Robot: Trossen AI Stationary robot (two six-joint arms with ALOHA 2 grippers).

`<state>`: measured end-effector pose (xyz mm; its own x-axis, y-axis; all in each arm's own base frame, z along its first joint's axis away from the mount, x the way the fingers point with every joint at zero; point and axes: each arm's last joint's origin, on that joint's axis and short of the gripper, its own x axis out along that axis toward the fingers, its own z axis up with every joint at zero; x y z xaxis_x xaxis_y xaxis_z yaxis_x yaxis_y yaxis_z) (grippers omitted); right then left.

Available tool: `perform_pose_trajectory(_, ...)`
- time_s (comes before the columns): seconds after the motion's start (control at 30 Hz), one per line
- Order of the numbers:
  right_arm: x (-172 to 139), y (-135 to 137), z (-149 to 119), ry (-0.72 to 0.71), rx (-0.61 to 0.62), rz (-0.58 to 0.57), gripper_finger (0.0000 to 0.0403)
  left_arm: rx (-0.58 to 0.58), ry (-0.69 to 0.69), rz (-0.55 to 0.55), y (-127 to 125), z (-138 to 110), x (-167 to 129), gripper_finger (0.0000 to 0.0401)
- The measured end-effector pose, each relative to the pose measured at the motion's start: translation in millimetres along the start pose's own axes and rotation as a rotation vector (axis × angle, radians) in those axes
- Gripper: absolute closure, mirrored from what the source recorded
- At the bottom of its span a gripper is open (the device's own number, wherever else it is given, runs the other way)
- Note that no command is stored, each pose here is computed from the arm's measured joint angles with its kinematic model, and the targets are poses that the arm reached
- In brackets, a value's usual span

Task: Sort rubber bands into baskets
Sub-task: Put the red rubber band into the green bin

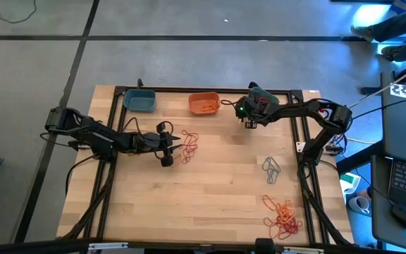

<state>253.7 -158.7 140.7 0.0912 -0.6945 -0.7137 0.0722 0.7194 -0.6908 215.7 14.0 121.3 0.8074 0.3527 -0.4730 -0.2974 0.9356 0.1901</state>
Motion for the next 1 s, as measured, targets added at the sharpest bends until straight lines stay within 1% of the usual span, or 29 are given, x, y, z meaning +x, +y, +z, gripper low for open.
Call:
perform_pose_trajectory(0.07,0,0,0,0.002,-0.001,0.002,0.0395,0.0,0.0,0.0,0,0,0,0.0263)
perform_pose_trajectory(0.2,-3,-2,-1,-0.002,0.035,0.001,0.0384,0.0,0.0,0.0,0,0,0,0.0263)
perform_pose_trajectory(0.33,-17,-9,-6,-0.005,0.081,0.001,0.0397,0.0,0.0,0.0,0,0,0,0.0263)
perform_pose_trajectory(0.43,-30,-17,-11,-0.012,0.122,-0.005,0.0396,0.0,0.0,0.0,0,0,0,0.0263)
perform_pose_trajectory(0.6,-44,-33,-20,0.005,0.197,-0.102,0.0399,0.0,0.0,0.0,0,0,0,0.0263)
perform_pose_trajectory(0.67,-44,-42,-25,0.028,0.252,-0.142,0.04,0.0,0.0,0.0,0,0,0,0.0263)
perform_pose_trajectory(0.77,-35,-52,-38,0.081,0.351,-0.147,0.0396,0.0,0.0,0.0,0,0,0,0.0263)
perform_pose_trajectory(0.87,-24,-61,-51,0.106,0.457,-0.101,0.0393,0.0,0.0,0.0,0,0,0,0.0263)
perform_pose_trajectory(1.0,-15,-68,-60,0.073,0.605,-0.006,0.0391,0.004,0.0,0.001,0,0,0,0.0263)
